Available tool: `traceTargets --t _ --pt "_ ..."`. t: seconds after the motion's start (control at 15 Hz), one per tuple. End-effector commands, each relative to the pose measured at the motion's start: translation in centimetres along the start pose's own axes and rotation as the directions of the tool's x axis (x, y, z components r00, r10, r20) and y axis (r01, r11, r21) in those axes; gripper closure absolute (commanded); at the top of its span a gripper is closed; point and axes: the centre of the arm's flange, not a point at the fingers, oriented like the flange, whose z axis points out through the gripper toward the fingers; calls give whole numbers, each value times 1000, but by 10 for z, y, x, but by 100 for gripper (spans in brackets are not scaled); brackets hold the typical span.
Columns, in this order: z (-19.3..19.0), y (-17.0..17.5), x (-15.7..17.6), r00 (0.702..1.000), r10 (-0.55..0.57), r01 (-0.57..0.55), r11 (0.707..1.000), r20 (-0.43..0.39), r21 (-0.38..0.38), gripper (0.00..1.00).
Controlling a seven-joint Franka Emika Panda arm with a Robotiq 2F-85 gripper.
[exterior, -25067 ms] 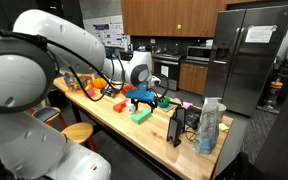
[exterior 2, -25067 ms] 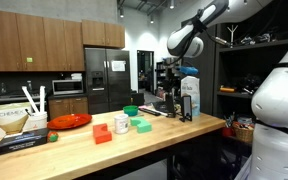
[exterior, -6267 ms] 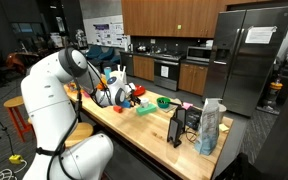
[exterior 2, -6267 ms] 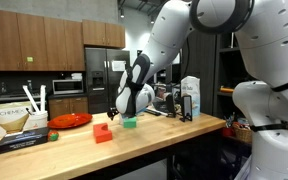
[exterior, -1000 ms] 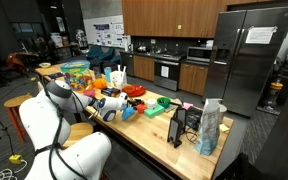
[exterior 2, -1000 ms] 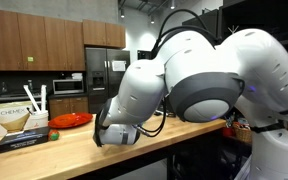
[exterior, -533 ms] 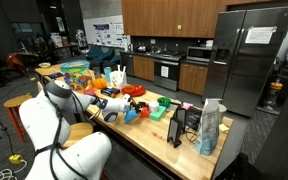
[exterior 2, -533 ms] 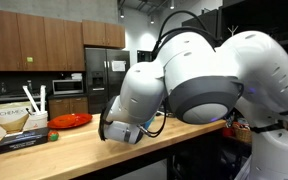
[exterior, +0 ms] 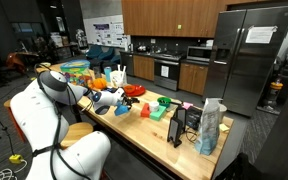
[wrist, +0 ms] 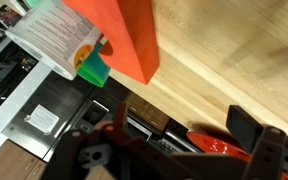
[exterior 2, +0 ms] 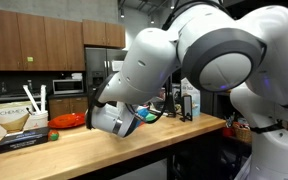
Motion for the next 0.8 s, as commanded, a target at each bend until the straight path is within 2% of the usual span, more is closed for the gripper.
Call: traceTargets --t 0.0,0.2,0.4,0.73 --pt "-33 16 31 989 140 -144 983 44 110 0" --pt "-52 33 51 975 216 -222 956 53 191 0" --pt "-71 55 69 949 307 -316 915 76 252 0" --pt "-90 96 77 893 424 -450 817 153 360 0"
